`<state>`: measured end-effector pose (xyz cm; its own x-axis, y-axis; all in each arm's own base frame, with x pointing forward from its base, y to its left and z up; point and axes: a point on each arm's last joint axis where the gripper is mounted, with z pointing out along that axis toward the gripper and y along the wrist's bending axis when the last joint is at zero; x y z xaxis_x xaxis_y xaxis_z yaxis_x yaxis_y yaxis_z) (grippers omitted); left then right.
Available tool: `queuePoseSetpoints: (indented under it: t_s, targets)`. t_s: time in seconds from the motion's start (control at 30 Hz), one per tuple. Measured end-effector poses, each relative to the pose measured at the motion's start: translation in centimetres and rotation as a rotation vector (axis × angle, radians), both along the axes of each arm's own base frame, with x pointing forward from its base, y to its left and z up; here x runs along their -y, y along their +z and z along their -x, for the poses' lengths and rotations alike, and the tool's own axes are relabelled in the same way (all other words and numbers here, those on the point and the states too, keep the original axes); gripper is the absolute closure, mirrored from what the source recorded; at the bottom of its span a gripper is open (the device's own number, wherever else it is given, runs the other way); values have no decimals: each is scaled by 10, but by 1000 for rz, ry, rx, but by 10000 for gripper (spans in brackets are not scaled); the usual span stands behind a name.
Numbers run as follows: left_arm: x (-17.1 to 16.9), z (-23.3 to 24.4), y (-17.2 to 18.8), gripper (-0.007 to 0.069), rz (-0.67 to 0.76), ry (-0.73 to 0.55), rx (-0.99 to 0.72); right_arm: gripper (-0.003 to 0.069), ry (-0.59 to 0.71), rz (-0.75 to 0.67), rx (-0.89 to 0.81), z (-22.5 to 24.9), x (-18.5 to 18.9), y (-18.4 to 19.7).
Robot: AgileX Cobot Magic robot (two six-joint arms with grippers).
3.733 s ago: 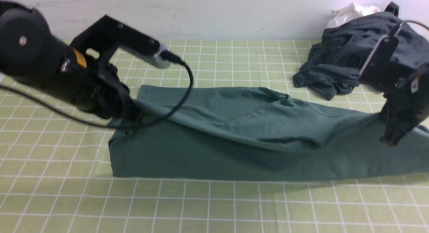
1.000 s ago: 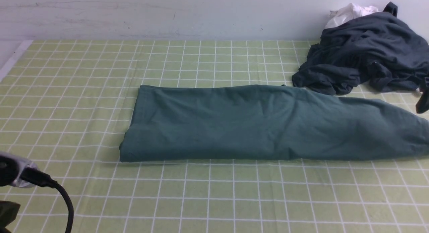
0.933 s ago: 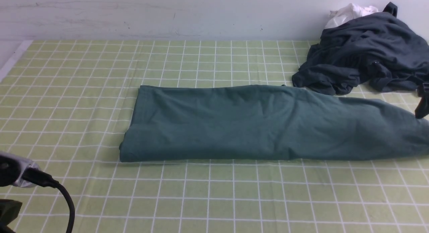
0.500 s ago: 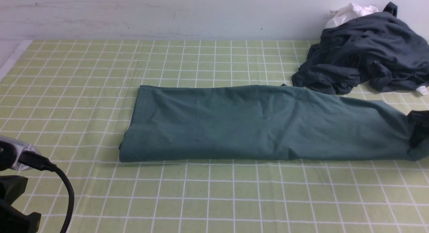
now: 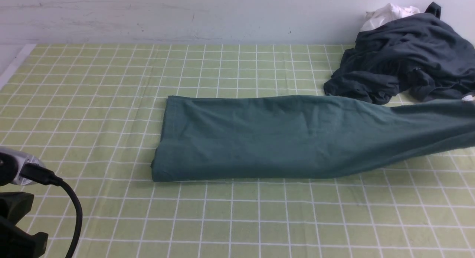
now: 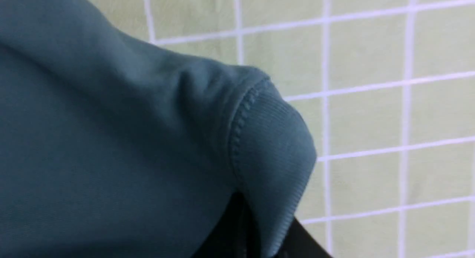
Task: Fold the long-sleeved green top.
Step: Use the right arm to drag the right edge of the fabric to the left and folds it over the left edge
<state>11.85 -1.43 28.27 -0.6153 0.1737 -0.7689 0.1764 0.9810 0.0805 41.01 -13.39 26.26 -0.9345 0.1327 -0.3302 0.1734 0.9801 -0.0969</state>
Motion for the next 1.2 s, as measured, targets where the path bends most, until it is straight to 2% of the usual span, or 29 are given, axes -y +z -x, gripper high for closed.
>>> queuePoseSetpoints:
  t_s: [0.1, 0.23, 0.33, 0.47, 0.53, 0.57, 0.67, 0.73, 0.77, 0.87, 0.97, 1.0, 1.03, 1.07, 1.1, 1.13, 1.2]
  targets:
    - [1, -1, 1, 629, 14, 0, 12, 645, 24, 28, 91, 1, -18, 46]
    - [1, -1, 1, 629, 16, 0, 15, 645, 186, -34, 231, 2, -95, 100]
    - [1, -1, 1, 629, 16, 0, 16, 645, 322, -149, 273, 5, -161, 111]
    - [1, -1, 1, 629, 16, 0, 16, 645, 543, -328, 296, 8, -267, 99]
    - [1, -1, 1, 629, 16, 0, 16, 645, 586, -362, 317, 7, -290, 92]
    - [1, -1, 1, 629, 17, 0, 15, 645, 637, -412, 332, 6, -326, 78]
    - [1, -1, 1, 629, 23, 1, 15, 645, 684, -515, 390, 4, -393, 43]
    - [2, -1, 1, 629, 28, 1, 14, 645, 703, -530, 393, 5, -413, 26]
    - [2, -1, 1, 629, 35, 1, 13, 638, 730, -529, 409, 5, -436, 4]
    - [2, -1, 1, 629, 42, 1, 12, 595, 742, -529, 416, 4, -456, -25]
    - [2, 0, -2, 629, 43, 1, 5, 494, 728, -541, 403, 2, -463, -45]
    - [2, 0, -4, 629, 44, 2, 0, 428, 737, -537, 412, 1, -464, -46]
    - [2, 0, -4, 629, 43, 2, -1, 418, 739, -536, 414, 1, -464, -46]
    - [2, 0, -6, 629, 44, 2, -8, 335, 753, -531, 436, 1, -464, -42]
    - [2, 0, -6, 629, 44, 2, -8, 326, 755, -530, 439, 1, -463, -41]
    - [3, 0, -7, 629, 51, 2, -11, 269, 772, -525, 456, 2, -463, -34]
    - [3, 0, -7, 629, 62, 3, -11, 238, 791, -522, 467, 3, -463, -26]
